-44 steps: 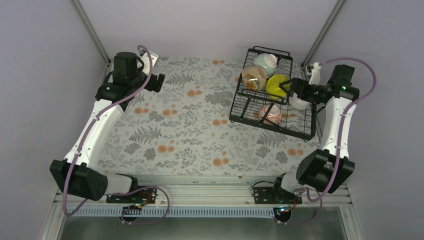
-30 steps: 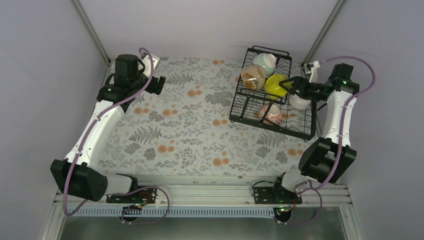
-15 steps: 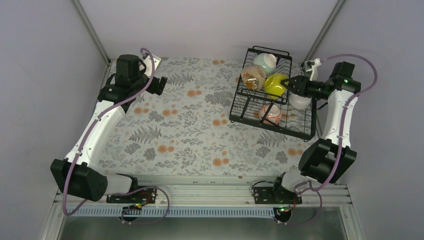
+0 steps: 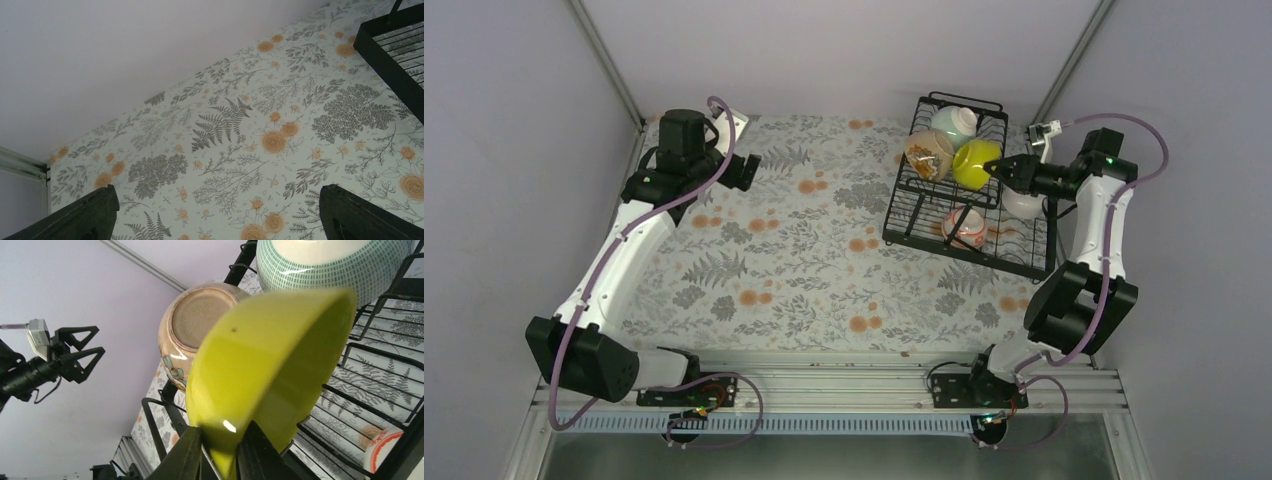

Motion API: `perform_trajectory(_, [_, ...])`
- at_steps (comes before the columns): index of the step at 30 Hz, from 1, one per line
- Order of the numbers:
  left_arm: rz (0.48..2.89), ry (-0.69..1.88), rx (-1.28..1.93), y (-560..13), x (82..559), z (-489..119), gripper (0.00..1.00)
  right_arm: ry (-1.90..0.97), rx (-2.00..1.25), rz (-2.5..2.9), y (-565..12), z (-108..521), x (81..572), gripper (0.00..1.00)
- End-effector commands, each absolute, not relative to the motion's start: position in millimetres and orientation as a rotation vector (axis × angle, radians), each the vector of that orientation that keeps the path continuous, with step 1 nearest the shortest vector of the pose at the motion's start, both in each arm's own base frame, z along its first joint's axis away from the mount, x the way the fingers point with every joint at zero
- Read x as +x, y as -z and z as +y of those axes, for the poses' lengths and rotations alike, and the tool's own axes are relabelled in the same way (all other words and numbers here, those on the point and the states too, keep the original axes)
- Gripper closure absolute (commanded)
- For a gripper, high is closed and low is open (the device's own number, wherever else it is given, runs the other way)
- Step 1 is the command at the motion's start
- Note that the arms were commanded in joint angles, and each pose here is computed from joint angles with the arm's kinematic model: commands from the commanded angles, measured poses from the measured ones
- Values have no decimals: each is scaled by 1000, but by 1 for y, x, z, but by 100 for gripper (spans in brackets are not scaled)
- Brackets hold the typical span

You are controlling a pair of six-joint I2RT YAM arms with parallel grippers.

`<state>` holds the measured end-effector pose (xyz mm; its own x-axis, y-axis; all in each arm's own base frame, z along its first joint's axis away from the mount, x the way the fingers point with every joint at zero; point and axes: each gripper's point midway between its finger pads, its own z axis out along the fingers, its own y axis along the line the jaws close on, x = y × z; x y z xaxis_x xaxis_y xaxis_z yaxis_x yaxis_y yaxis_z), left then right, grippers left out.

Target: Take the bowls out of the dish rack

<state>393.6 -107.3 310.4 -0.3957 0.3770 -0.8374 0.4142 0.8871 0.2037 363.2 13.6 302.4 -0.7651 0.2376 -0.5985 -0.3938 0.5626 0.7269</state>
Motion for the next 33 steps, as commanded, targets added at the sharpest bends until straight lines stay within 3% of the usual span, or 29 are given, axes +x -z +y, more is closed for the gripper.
perform_trajectory(1, [2025, 66, 586, -309, 393, -112, 0, -1239, -149, 2084, -304, 14, 364, 85])
perform_trajectory(10, [2017, 86, 622, -309, 390, -120, 0, -1245, -228, 2007, -335, 20, 356, 96])
perform_trajectory(22, [1966, 85, 669, -320, 388, -132, 0, -1169, -322, 1909, -382, 25, 348, 96])
perform_trajectory(33, [1849, 123, 821, -347, 380, -177, 0, -1135, -423, 1849, -414, 38, 338, 97])
